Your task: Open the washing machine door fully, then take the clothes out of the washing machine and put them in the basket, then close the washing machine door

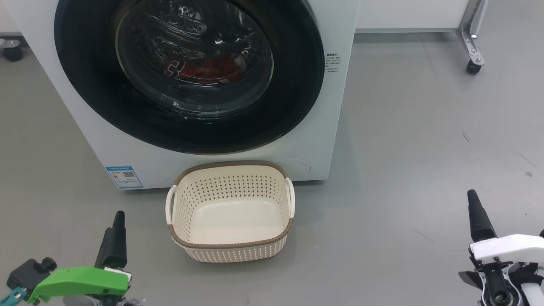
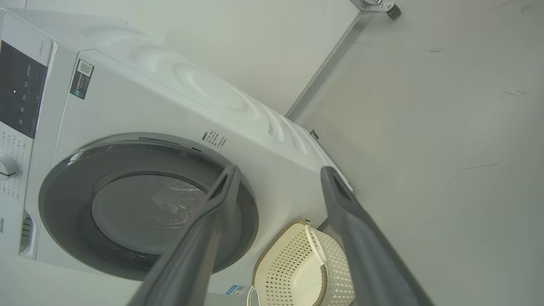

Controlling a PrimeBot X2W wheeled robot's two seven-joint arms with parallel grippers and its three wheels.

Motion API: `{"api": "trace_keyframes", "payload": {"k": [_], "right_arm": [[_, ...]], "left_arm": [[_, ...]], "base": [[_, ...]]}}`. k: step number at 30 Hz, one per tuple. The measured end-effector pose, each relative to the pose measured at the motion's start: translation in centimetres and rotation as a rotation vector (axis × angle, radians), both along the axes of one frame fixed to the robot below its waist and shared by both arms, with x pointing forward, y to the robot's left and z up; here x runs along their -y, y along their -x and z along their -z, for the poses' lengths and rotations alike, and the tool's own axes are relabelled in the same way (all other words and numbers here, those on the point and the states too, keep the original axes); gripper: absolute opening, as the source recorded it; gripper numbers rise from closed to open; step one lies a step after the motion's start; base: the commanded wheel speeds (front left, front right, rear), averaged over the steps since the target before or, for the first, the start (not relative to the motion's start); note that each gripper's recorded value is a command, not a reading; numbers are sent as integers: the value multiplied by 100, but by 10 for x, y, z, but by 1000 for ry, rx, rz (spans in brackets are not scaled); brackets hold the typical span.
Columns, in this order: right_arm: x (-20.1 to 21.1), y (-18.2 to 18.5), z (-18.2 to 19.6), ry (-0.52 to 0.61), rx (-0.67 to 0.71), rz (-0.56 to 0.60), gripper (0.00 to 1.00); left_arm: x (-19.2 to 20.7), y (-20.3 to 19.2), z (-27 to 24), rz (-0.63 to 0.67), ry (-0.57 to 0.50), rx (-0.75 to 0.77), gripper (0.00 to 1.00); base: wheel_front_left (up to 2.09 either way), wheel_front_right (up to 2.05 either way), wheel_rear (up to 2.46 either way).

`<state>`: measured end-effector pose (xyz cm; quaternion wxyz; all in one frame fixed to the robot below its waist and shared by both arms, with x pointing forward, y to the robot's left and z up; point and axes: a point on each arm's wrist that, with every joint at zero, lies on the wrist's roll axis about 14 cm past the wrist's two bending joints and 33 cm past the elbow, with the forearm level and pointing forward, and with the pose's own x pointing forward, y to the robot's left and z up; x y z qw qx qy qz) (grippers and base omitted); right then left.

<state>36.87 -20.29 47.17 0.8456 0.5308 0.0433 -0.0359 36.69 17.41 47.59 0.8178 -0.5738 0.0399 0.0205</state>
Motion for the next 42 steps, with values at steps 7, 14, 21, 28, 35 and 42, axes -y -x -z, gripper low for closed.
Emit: {"api": "trace_keyframes", "payload": {"k": [7,14,21,28,35,42], "right_arm": [[-5,-3,-4,183,13,-54,100],[-14,-3,-3,373,13,-114,100],[-19,-4,-5,571,30,-159,100],[-26,-4,-4,674,37,-177,100],[-32,-3,-4,745,54,-190,100],[-39,-1,-4,828,76,-207,100]], "left_arm": [[3,0,-2,58,-220,15,100],[8,-1,-1,88,-377,17,100],[11,-2,-3,105,-528,31,100],[12,-5,-12,108,-686,65,100],[19,-5,-17,120,-823,103,100],[30,-3,-21,139,-932,148,100]], "base": [[0,0,0],[0,0,0],[0,0,0],[0,0,0],[0,0,0],[0,0,0]]}}
